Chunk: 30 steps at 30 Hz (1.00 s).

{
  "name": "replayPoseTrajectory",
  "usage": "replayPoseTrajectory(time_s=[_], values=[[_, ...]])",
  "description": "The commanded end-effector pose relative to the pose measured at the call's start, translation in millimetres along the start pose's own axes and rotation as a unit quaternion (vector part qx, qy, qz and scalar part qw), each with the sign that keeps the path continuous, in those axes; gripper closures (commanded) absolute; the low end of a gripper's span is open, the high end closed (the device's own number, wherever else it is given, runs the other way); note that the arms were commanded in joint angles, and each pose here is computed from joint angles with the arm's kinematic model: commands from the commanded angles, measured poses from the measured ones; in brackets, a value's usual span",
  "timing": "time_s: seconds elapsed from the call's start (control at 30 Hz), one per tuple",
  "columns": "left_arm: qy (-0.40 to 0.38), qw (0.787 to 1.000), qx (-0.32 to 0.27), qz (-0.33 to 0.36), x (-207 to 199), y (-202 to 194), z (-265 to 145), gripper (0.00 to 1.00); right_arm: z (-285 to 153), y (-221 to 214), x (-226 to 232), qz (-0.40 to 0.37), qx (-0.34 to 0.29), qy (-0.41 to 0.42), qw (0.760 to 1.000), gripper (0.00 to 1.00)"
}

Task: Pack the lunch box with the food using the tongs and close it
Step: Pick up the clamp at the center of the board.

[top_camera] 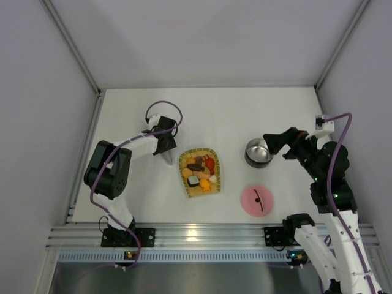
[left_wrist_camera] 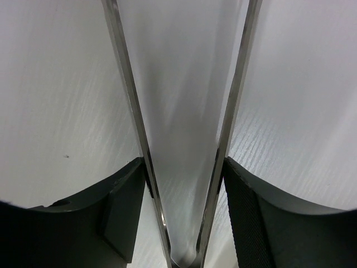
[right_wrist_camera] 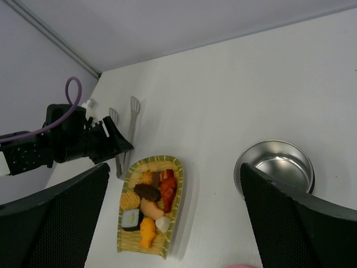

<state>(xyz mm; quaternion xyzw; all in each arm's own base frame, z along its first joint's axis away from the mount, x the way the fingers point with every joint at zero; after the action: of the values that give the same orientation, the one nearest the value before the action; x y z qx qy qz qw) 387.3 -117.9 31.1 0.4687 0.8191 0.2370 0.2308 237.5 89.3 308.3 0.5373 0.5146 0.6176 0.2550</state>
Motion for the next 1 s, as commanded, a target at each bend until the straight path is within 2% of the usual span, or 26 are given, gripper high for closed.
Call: replayPoseTrajectory(time_s=[0.0,0.2,0.33,0.53,0.97], values=[[-0.001,0.999,0.032,0.006,8.6,-21.5,5.3,0.39,-2.7,6.2,2.9,0.003,-0.007,0.004,1.0,0.0],[0.0,1.0,0.027,0.015,12.8,-18.7,-4.6,0.42,-1.5,2.9,3.9,0.01,-0.005,0.01,1.0,0.01],[-0.01,1.0,-0.003,0.017,7.5,0.9,-29.7,0.43,-1.7,2.5,4.2,0.011,-0.005,0.011,1.0,0.0],[-0.024,0.999,-0.028,0.017,6.6,19.7,-64.8,0.5,-2.0,1.8,4.1,0.013,-0.005,0.011,1.0,0.01],[-0.053,0.997,-0.052,0.029,10.4,28.3,-126.0,0.49,-3.1,1.8,6.2,0.018,-0.006,0.015,1.0,0.01]])
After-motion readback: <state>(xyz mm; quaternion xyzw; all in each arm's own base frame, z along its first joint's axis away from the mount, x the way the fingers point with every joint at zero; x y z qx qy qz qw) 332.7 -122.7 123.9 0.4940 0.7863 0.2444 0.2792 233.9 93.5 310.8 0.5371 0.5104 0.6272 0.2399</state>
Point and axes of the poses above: each gripper's point midway between its finger pads, its own z axis out along the fingers, its own x axis along the line the jaws close on, y = z × x, the point moved 1 cm from there along -z, back along the fingers, and after that the axes turned 6 degrees about -z, right-handed, at the moved point
